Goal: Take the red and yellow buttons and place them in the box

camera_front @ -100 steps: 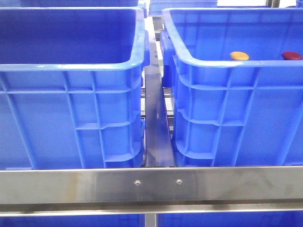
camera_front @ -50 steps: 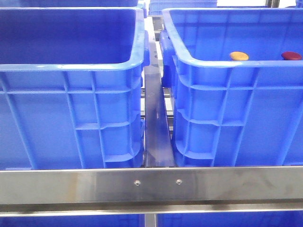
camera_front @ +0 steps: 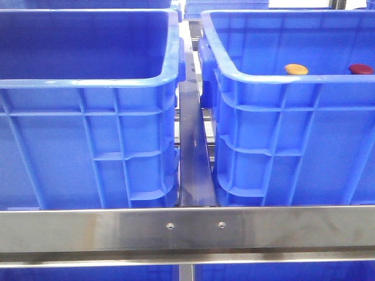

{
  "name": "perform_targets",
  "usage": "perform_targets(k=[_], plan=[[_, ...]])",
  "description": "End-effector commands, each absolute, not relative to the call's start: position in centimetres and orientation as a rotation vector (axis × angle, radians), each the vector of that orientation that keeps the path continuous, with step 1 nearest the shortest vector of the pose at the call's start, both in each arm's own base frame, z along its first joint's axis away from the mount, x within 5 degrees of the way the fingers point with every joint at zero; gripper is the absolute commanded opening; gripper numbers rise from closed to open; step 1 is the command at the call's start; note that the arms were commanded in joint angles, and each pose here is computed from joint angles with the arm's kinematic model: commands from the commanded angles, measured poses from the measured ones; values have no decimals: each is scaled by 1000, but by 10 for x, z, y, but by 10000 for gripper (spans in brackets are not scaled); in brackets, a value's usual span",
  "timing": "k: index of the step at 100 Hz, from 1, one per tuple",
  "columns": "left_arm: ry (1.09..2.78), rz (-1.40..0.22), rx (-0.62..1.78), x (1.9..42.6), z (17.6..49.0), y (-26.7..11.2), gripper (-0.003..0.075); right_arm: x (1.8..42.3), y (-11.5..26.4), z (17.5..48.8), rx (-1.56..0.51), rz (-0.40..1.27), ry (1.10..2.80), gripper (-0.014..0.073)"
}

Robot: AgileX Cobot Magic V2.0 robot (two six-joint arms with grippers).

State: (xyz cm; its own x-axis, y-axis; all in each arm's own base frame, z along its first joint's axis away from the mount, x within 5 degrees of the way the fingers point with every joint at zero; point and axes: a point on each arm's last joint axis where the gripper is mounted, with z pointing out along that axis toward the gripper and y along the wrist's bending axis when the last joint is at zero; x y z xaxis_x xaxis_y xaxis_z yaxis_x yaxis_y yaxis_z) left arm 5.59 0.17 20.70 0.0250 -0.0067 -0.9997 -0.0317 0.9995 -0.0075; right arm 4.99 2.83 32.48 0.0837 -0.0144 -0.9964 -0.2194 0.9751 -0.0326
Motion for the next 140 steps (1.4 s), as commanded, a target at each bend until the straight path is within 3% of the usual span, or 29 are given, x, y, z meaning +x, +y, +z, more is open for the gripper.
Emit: perform_targets(k=[1,39,56,68,98,120,140], plan=[[1483,22,-36,56,199,2,-20,50,26,335,-154,159,1442,-57],[1483,22,-36,56,199,2,-20,50,26,334,-154,160,1444,-57],[1483,22,-36,56,199,2,-20,56,24,318,-127,162,1488,-57],[1483,22,-36,56,199,2,-20,58,14,311,-28,98,1459,-57],[1483,22,-36,56,199,2,-20,60,6,298,-21,13,1534,-57],[1483,22,-36,56,199,2,-20,62,-3,285,35,-30,1371,-57],[1483,22,-36,56,199,2,-20,61,0,256,11,7,1367,-57]])
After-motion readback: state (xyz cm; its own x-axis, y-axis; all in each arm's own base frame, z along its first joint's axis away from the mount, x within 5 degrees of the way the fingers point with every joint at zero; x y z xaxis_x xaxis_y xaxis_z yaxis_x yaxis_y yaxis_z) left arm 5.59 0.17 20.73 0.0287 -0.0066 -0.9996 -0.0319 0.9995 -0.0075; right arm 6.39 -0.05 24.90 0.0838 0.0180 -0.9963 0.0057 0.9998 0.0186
